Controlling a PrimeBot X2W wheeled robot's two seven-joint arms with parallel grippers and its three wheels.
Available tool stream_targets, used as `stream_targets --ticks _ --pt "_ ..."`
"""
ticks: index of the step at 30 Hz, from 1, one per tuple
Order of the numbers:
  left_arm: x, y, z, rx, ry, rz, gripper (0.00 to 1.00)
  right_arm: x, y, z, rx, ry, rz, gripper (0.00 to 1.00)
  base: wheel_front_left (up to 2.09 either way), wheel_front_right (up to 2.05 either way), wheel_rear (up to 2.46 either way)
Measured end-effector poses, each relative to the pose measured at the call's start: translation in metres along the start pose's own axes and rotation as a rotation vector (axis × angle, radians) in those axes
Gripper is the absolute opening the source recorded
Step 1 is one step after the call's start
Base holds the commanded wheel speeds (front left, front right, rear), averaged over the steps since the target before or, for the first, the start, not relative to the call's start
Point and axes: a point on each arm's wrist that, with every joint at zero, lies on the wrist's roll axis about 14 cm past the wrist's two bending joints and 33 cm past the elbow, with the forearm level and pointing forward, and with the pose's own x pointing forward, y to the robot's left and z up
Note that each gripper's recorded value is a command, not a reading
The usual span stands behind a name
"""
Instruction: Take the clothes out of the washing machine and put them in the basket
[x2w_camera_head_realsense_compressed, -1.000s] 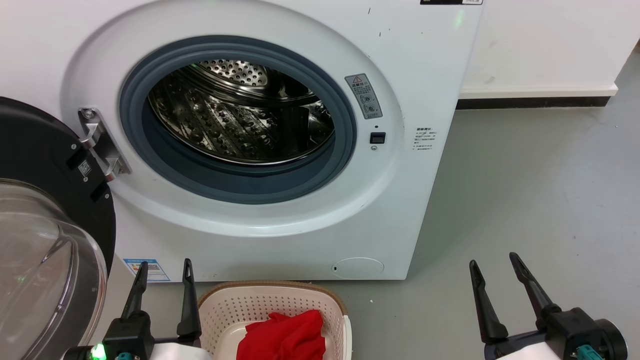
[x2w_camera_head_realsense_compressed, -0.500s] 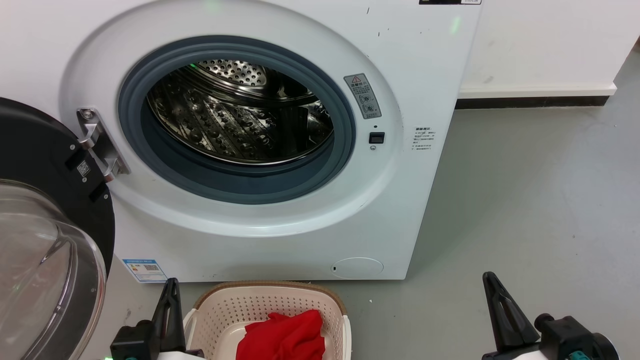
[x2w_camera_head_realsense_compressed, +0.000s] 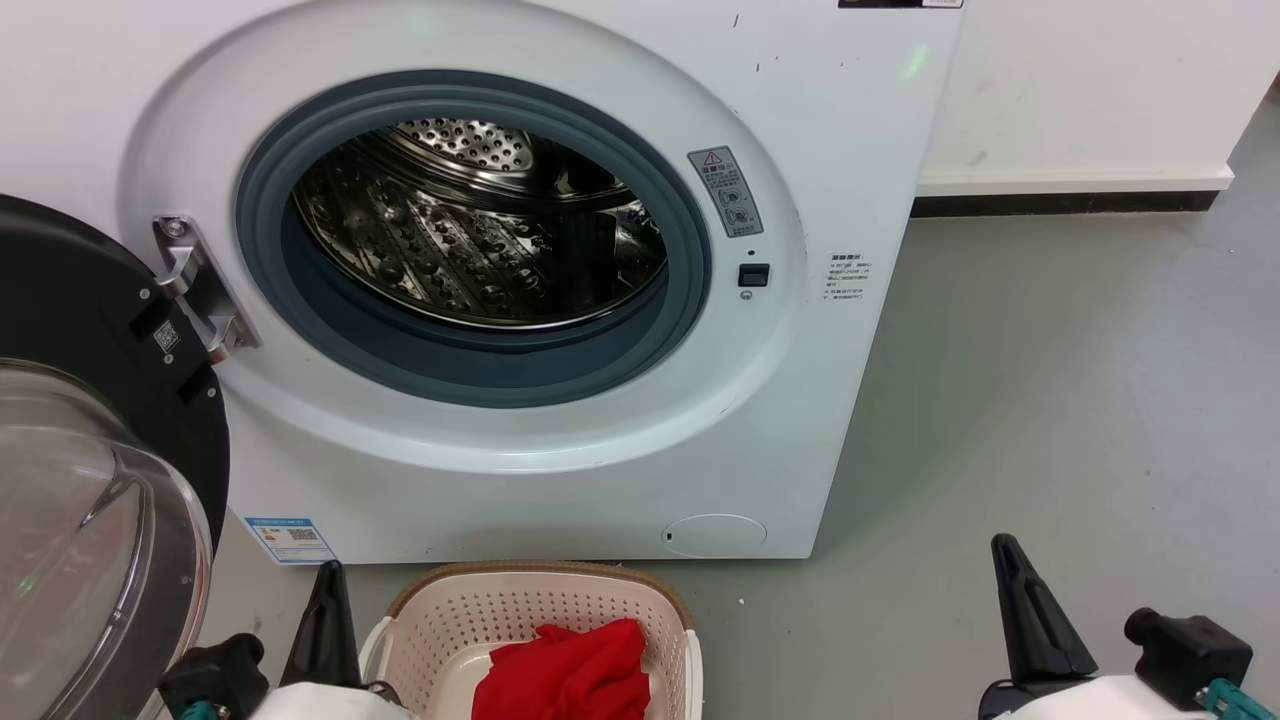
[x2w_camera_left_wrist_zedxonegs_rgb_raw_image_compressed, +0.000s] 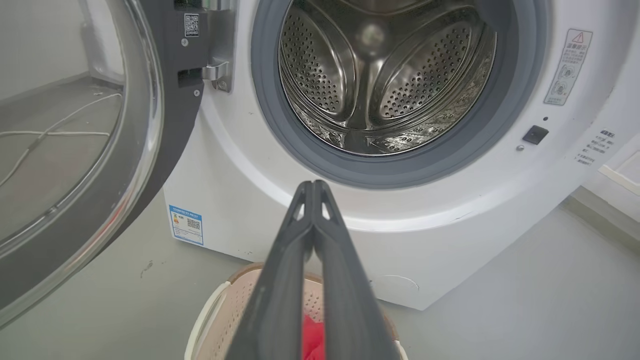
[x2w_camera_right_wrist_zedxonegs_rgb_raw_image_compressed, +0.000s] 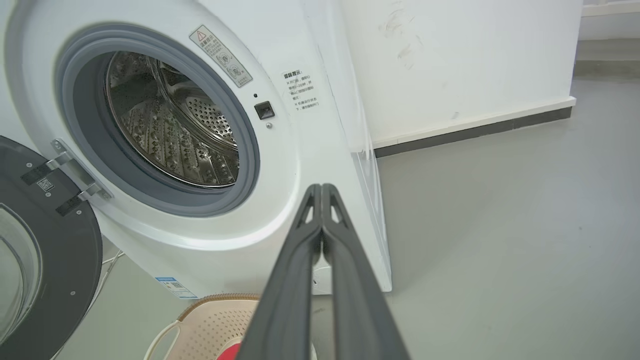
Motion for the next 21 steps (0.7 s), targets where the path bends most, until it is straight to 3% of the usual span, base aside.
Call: stream_targets --ticks 21 --pt "0.012 0.002 -0.001 -0.362 0.042 0.021 0.0 0.01 -0.017 0.003 0.346 0.002 -0.073 0.0 0.0 0.0 0.0"
